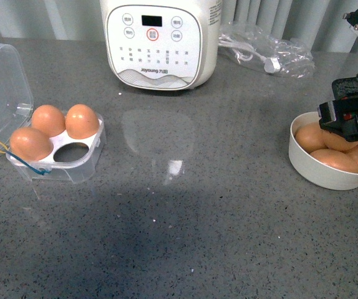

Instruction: Put egg into box

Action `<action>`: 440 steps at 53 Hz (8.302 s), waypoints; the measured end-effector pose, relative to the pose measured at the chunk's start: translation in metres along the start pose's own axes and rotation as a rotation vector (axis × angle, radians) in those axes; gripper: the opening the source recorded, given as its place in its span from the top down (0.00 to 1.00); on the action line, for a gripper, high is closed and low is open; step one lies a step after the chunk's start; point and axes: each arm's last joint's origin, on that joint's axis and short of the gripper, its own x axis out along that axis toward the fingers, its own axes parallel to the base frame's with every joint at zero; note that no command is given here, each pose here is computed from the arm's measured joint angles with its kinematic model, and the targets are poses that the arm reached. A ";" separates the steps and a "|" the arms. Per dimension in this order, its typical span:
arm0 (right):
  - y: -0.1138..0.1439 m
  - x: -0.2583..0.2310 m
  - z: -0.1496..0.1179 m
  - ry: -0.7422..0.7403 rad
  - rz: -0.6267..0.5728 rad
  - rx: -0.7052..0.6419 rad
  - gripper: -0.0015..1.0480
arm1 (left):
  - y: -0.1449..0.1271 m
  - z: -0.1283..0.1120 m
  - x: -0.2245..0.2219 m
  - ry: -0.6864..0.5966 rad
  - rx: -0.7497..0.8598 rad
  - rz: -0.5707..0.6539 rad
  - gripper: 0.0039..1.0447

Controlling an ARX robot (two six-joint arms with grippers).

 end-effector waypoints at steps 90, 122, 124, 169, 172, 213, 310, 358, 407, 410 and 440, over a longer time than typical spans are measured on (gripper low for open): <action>0.219 0.031 0.087 -0.101 0.760 -0.611 0.62 | 0.000 0.000 0.000 0.000 0.000 0.000 0.06; 0.223 0.038 0.084 -0.089 0.749 -0.609 0.05 | 0.000 0.000 0.000 0.000 0.000 0.000 0.06; 0.222 0.036 0.086 -0.101 0.746 -0.608 0.07 | 0.000 0.000 0.000 0.000 0.000 0.000 0.06; 0.037 -0.058 0.013 -0.465 -0.159 0.067 0.07 | 0.000 0.000 0.000 0.000 0.000 0.000 0.06; 0.030 -0.064 0.002 -0.479 -0.209 0.099 0.07 | 0.000 0.000 0.000 0.000 0.000 0.000 0.06; 0.002 -0.133 -0.121 -0.813 -0.224 0.122 0.26 | 0.000 0.000 0.000 0.000 0.000 0.000 0.06; -0.004 -0.150 -0.170 -0.828 -0.199 0.109 0.57 | 0.000 0.000 0.000 0.000 0.000 0.000 0.06; -0.004 -0.150 -0.170 -0.830 -0.199 0.110 0.07 | 0.066 0.010 0.182 0.315 -0.220 0.643 0.06; -0.004 -0.150 -0.170 -0.830 -0.200 0.110 0.07 | 0.047 -0.006 0.203 0.201 -0.218 0.189 0.22; -0.004 -0.150 -0.170 -0.830 -0.200 0.110 0.07 | 0.038 -0.010 0.188 0.120 -0.126 0.046 0.32; -0.004 -0.150 -0.170 -0.830 -0.200 0.110 0.07 | 0.009 -0.013 0.101 0.034 -0.005 0.010 0.97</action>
